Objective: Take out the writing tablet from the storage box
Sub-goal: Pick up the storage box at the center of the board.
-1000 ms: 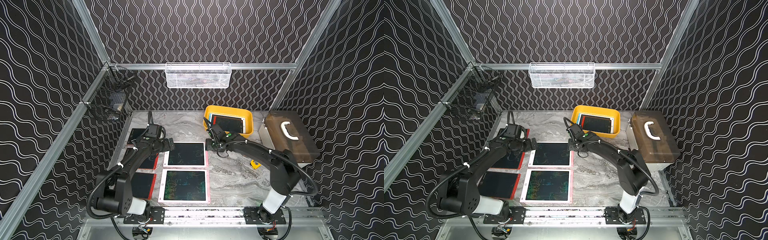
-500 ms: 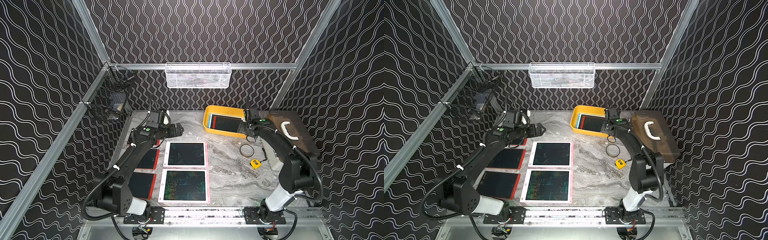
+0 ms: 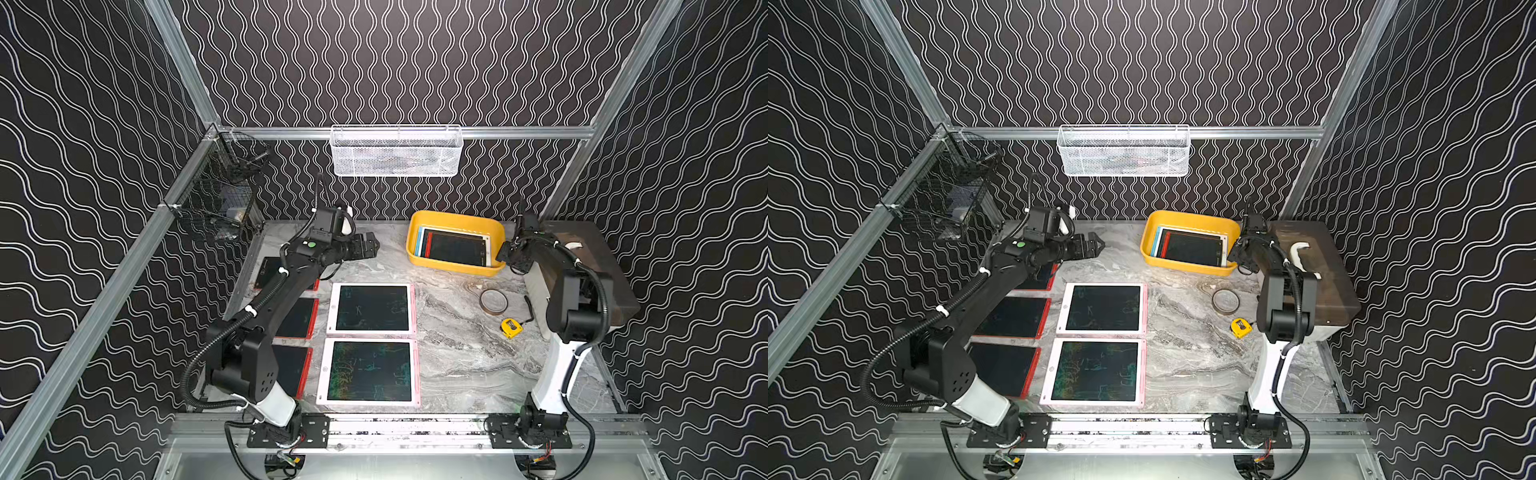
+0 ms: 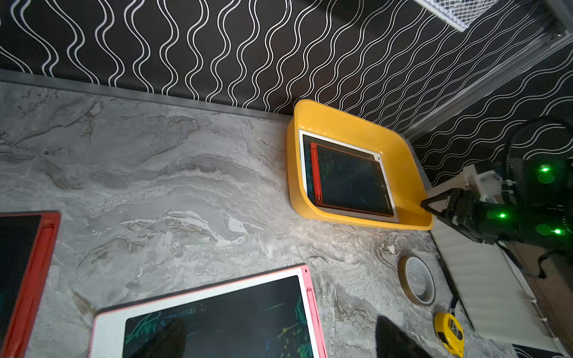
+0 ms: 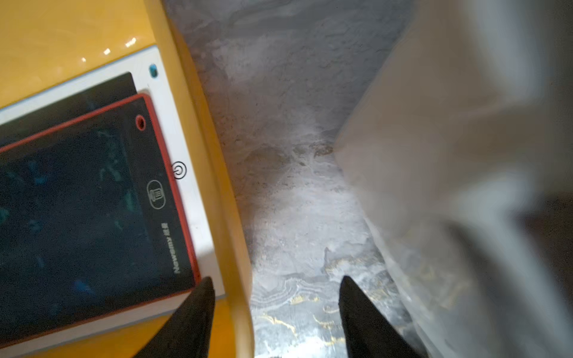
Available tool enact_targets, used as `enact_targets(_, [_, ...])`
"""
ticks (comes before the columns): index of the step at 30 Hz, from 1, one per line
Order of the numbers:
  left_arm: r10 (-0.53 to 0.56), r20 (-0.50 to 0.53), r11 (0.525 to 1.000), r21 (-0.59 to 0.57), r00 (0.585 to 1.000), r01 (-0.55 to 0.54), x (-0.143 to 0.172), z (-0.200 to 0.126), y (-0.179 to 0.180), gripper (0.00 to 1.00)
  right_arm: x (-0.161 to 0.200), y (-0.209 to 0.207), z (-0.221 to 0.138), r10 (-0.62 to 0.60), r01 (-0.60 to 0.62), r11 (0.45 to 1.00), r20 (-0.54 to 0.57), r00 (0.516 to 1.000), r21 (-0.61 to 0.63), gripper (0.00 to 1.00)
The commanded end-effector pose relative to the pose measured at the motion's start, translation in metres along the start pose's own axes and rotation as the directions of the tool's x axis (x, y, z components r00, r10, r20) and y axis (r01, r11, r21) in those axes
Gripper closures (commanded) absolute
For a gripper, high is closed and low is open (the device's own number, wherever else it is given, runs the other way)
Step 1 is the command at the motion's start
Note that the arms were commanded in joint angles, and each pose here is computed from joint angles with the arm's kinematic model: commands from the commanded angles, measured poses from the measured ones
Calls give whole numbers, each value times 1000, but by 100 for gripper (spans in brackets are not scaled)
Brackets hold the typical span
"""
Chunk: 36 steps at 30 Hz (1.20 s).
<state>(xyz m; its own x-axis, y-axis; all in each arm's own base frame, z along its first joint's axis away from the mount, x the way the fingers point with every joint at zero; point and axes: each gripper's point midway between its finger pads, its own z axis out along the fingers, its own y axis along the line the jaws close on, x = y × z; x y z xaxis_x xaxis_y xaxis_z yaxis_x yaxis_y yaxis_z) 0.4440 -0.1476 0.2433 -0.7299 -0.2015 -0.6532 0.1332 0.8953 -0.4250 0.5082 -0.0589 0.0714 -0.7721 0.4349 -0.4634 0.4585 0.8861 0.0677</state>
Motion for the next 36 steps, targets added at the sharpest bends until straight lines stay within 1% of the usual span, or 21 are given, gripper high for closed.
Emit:
enact_targets(1, [18, 26, 997, -77, 1000, -16, -8, 6, 13, 1, -11, 13, 8, 3, -3, 998, 13, 1000, -59, 41])
enact_targets(3, [14, 2, 991, -133, 1000, -13, -7, 11, 23, 1, -13, 18, 8, 19, -20, 997, -5, 1000, -81, 52])
enact_targets(4, [9, -6, 990, -143, 1000, -10, -7, 12, 24, 1, -14, 22, 8, 31, -32, 995, -8, 999, -96, 60])
enact_targets(5, [9, -5, 990, -141, 1000, -10, -8, 13, 24, 1, -13, 23, 7, 52, -53, 993, -15, 999, -105, 68])
enact_targets(7, [11, 1, 992, -129, 1000, -10, -11, 15, 22, 1, -11, 26, 6, 74, -77, 990, -29, 997, -121, 80])
enact_targets(9, [16, -7, 994, -113, 1000, -17, -11, 19, 19, 1, -9, 31, 5, 87, -92, 985, -37, 996, -146, 87])
enact_targets(13, [29, -54, 996, -79, 998, -33, -6, 32, 12, 1, -1, 39, -1, 100, -109, 977, -57, 993, -182, 97])
enact_targets(17, [39, -81, 998, -48, 996, -43, -1, 43, 4, 1, 2, 49, -11, 92, -100, 972, -47, 995, -214, 100])
enact_targets(22, [71, -111, 997, 3, 991, -71, 4, 49, -15, 1, 8, 69, -33, 31, -32, 968, -8, 999, -248, 100])
enact_targets(29, [123, -105, 991, 61, 987, -117, -1, 45, -43, 1, 13, 105, -91, 2, 30, 938, 94, 996, -347, 100])
enact_targets(32, [136, -102, 989, 69, 985, -130, -2, 44, -48, 1, 24, 123, -108, -24, 69, 920, 119, 993, -385, 100])
enact_targets(36, [133, -128, 990, 71, 983, -125, 9, 48, -47, 1, 47, 140, -121, -25, 65, 884, 93, 995, -463, 100])
